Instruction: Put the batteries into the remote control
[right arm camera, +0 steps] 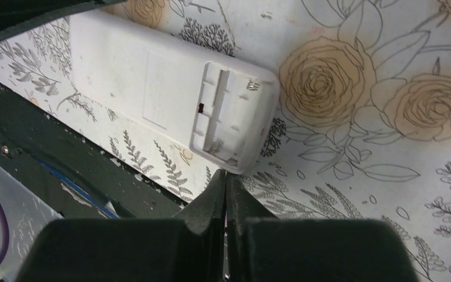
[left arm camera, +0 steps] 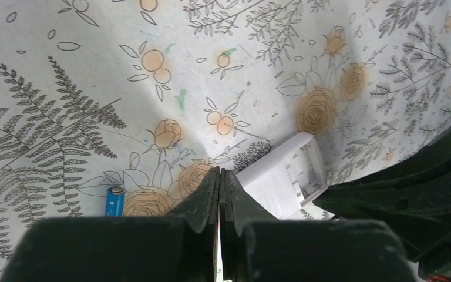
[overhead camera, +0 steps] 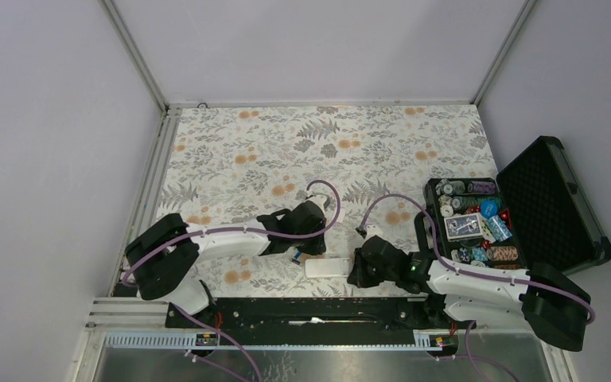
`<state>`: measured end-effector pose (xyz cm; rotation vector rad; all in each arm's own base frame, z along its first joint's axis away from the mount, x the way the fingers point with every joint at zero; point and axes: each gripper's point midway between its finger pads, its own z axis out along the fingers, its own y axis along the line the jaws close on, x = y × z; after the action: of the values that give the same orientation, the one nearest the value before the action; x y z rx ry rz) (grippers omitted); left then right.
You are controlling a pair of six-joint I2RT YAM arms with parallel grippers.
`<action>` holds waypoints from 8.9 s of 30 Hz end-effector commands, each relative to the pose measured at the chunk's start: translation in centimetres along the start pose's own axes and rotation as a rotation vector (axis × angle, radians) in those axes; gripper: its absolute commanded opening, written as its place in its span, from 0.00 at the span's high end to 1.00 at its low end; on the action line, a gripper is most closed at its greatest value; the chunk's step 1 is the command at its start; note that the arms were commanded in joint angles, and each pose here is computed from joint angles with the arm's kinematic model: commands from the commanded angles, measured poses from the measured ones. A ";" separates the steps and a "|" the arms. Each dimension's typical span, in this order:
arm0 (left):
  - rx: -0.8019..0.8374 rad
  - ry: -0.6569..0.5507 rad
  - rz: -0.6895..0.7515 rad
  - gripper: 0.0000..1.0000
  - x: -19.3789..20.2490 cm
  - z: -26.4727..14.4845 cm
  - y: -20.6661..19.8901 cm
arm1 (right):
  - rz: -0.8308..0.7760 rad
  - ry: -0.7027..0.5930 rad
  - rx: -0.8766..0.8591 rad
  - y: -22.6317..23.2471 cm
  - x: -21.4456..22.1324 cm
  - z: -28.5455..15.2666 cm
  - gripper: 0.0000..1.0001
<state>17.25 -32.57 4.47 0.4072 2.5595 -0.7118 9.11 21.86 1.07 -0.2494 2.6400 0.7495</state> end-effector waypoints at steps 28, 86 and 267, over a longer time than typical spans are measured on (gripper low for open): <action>-0.012 0.117 -0.041 1.00 6.5 -0.3 4.0 | 0.030 -0.171 0.160 -0.5 -4.7 2.9 1.00; -0.003 -0.449 -0.082 0.37 -1.2 -17.2 5.9 | -0.484 0.059 -0.210 12.8 -7.4 5.2 0.57; 0.372 -0.099 -0.187 0.66 2.0 -6.4 0.4 | -0.679 -0.228 0.283 3.9 -12.5 -2.3 1.00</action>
<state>12.31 -24.99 4.13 0.2097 2.5257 -1.0692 18.60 25.73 9.31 -1.0558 2.1367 0.1427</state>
